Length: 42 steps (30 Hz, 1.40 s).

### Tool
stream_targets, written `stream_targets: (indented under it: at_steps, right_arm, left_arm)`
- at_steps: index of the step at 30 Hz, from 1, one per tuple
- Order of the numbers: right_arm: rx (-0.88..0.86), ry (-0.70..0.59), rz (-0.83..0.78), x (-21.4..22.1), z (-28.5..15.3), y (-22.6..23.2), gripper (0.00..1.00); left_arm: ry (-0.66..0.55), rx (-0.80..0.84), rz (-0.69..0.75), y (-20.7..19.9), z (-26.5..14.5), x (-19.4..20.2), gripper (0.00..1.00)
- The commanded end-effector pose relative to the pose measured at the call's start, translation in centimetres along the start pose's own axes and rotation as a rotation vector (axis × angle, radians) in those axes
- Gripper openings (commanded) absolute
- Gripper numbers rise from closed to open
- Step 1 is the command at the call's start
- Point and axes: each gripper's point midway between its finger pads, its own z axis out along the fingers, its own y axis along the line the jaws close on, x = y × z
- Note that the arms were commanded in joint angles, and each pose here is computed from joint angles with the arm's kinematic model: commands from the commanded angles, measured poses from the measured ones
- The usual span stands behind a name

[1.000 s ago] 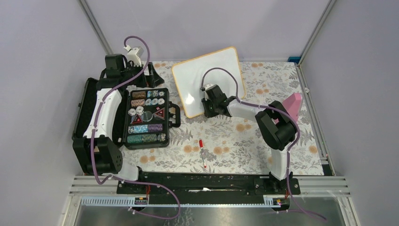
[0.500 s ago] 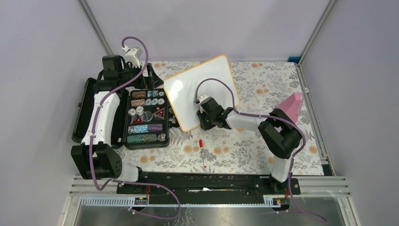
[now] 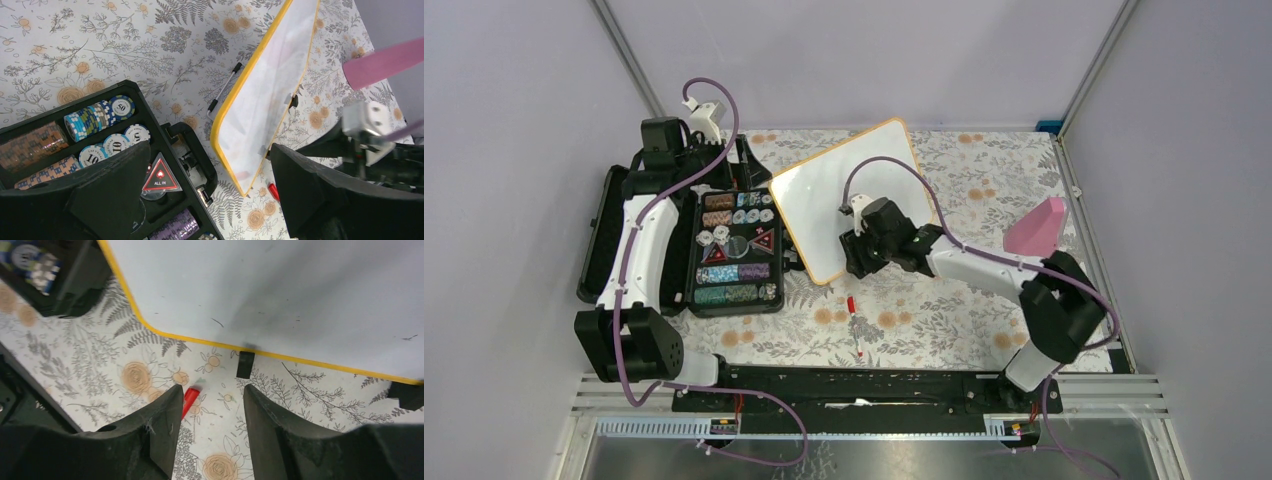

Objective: Write a sentence on the whiteboard
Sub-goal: Move the whiteboard stand to the center of the board, then open the whiteboard marker at the center of the board.

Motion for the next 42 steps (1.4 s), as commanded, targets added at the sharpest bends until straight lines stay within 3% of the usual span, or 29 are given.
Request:
stream_targets:
  at_steps: [1, 11, 26, 30, 42]
  right_arm:
    - [-0.082, 0.037, -0.067, 1.4, -2.8, 1.8, 0.56]
    - [-0.181, 0.184, -0.390, 9.0, -2.8, 7.8, 0.63]
    - [-0.024, 0.271, -0.502, 11.9, 0.7, 6.9, 0.62]
    - [0.005, 0.313, -0.506, 13.1, 1.1, 5.9, 0.56]
    - [-0.023, 0.352, -0.457, 13.7, -1.5, 3.9, 0.21]
  left_arm:
    - [-0.035, 0.024, 0.022, -0.8, -0.8, -0.6, 0.99]
    - [-0.032, 0.029, 0.006, -1.1, -1.0, -0.2, 0.99]
    - [-0.050, 0.027, 0.035, -1.6, -1.8, -0.2, 0.99]
    - [-0.052, 0.028, 0.041, -1.7, -1.9, -0.3, 0.99]
    - [-0.044, 0.096, 0.074, -3.0, -2.2, -0.1, 0.99]
